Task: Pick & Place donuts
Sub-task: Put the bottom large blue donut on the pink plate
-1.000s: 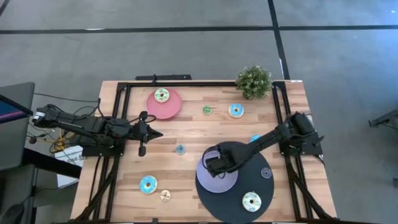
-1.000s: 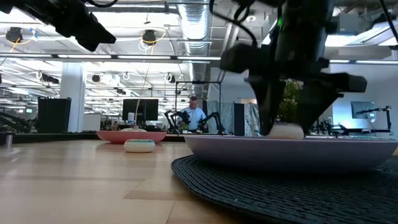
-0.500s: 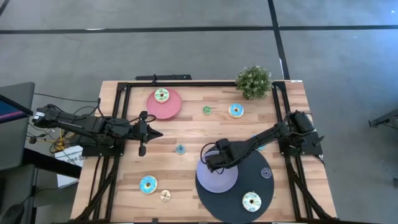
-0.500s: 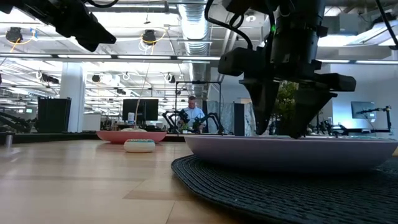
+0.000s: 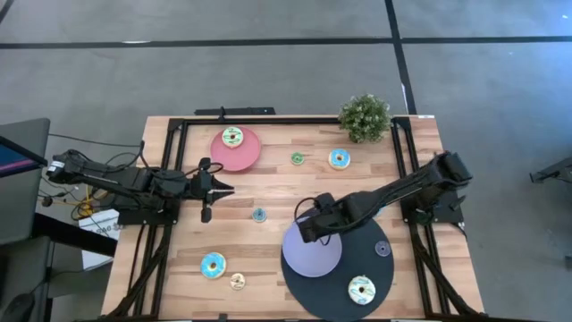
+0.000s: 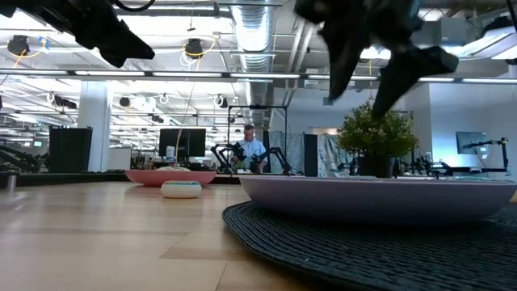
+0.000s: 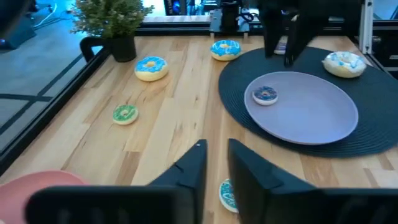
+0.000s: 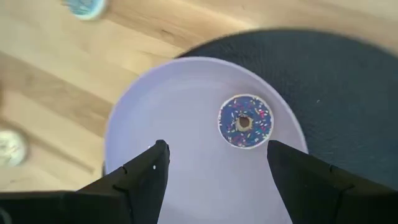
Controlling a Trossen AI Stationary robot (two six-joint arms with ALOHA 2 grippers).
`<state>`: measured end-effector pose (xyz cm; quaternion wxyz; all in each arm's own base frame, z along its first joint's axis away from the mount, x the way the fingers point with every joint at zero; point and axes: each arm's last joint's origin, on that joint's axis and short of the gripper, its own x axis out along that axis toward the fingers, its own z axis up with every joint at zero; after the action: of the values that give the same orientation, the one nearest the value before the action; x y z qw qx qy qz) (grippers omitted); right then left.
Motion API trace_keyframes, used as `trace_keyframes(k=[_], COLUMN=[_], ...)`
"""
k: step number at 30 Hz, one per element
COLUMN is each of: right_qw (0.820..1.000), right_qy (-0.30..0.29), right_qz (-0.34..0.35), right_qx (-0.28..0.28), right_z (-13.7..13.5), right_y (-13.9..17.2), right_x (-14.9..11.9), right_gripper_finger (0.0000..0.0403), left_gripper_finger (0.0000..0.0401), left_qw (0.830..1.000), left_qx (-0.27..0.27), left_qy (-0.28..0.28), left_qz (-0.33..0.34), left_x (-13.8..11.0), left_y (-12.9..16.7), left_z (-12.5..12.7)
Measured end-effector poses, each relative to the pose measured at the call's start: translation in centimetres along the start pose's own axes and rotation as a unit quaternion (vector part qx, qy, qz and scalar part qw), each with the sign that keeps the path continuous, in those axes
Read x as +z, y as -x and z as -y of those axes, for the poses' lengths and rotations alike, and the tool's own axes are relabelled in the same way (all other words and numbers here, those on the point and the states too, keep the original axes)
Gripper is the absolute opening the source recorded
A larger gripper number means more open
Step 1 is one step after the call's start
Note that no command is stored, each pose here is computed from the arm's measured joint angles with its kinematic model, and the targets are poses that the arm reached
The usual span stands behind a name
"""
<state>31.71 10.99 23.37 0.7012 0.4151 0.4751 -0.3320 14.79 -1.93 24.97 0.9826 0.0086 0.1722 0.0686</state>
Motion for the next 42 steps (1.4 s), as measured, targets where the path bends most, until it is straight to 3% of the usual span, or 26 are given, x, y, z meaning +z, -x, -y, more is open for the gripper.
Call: trace_keyframes(k=[6, 10, 16, 22, 25, 28, 33, 37, 42], right_qw=[0.998, 0.995, 0.996, 0.994, 0.992, 0.991, 0.985, 0.979, 0.973], right_qy=[0.026, 0.049, 0.034, 0.034, 0.036, 0.042, 0.074, 0.092, 0.095], right_qz=[0.025, 0.061, 0.086, 0.08, 0.091, 0.097, 0.117, 0.146, 0.163], right_qx=[0.042, 0.056, 0.014, 0.062, 0.075, 0.079, 0.099, 0.112, 0.132], right_z=[1.4, 2.8, 7.8, 13.1, 15.7, 18.0, 20.5, 21.8, 22.8], right_y=[3.2, 4.6, 4.0, 3.0, 3.1, 3.3, 4.7, 5.8, 6.6], right_x=[-0.4, -1.1, -1.2, -0.4, 0.0, 0.4, 1.2, 1.9, 2.5], right_gripper_finger=[0.026, 0.0259, 0.0236, 0.0205, 0.0192, 0.018, 0.0163, 0.0155, 0.0146], left_gripper_finger=[0.0154, 0.0186, 0.0192, 0.019, 0.019, 0.019, 0.0186, 0.0179, 0.0172], left_qw=[1.0, 0.998, 0.994, 0.989, 0.979, 0.953, 0.876, 0.826, 0.742], left_qx=[-0.016, -0.022, 0.009, 0.064, 0.089, 0.116, 0.196, 0.243, 0.28], left_qy=[0.017, 0.053, 0.108, 0.069, 0.085, 0.154, 0.243, 0.306, 0.4], left_qz=[-0.001, 0.003, -0.02, -0.114, -0.162, -0.232, -0.367, -0.406, -0.459], left_x=[0.0, 0.1, 0.9, 3.4, 5.2, 6.5, 6.6, 5.6, 3.5], left_y=[0.0, 0.0, -0.6, -2.8, -3.9, -4.6, -4.5, -4.4, -4.7], left_z=[0.1, 0.1, 0.7, 3.3, 4.6, 5.4, 6.2, 7.6, 10.0])
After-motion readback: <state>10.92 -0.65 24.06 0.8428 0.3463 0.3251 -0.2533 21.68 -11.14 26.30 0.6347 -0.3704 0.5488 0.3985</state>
